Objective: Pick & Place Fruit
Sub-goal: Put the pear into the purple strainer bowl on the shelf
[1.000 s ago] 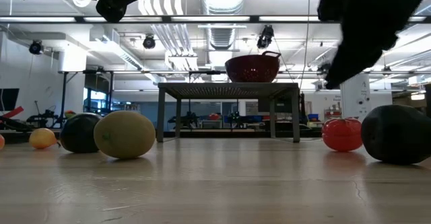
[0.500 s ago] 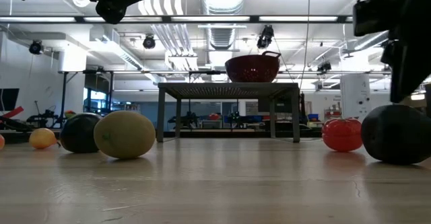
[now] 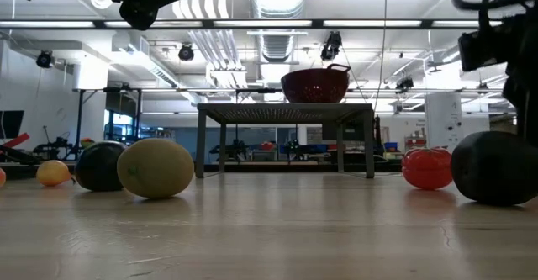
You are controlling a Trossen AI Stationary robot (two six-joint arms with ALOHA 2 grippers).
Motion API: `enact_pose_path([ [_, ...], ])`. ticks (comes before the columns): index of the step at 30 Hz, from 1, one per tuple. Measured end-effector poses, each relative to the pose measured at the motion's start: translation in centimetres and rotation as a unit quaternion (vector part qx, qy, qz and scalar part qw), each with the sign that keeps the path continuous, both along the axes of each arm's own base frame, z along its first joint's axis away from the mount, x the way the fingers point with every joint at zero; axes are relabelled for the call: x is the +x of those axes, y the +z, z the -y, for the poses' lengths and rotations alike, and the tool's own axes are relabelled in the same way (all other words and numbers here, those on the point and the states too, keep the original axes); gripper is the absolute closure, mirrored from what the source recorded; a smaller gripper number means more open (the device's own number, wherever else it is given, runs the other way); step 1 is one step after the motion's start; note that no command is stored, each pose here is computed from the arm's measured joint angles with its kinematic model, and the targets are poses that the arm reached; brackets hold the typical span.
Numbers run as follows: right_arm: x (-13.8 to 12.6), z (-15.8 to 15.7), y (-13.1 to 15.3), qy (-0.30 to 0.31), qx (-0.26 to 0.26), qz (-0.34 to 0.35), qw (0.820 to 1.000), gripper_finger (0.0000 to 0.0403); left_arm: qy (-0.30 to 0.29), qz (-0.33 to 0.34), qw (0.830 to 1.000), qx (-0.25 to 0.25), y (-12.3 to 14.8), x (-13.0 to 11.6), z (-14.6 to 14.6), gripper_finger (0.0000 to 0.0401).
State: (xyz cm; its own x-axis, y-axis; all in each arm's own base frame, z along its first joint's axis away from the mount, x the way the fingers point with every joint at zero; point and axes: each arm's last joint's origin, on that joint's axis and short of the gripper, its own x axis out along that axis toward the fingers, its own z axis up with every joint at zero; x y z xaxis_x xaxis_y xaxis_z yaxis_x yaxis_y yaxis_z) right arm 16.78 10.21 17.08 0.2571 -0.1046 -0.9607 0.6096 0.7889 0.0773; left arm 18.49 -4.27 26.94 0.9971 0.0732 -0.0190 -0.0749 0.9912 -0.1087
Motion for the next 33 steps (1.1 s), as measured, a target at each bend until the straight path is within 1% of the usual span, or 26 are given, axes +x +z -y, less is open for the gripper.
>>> enact_pose_path([
  [7, -0.1, 0.1, -1.1, -0.004, 0.013, 0.017, 1.000, 0.0114, 0.000, 0.000, 1.000, 0.000, 0.0, 0.0, 0.0, 0.0233],
  [12, -0.3, 0.2, -1.6, -0.005, 0.011, 0.014, 1.000, 0.0112, 0.000, 0.000, 1.000, 0.000, 0.0, 0.0, 0.0, 0.0233],
  [24, -1.0, 0.6, -3.4, -0.013, 0.020, 0.025, 0.999, 0.0166, 0.000, 0.000, 1.000, 0.000, 0.0, 0.0, 0.0, 0.0233],
  [33, -1.5, 1.0, -4.1, -0.022, 0.010, 0.019, 1.000, 0.0212, 0.000, 0.000, 1.000, 0.000, 0.0, 0.0, 0.0, 0.0233],
])
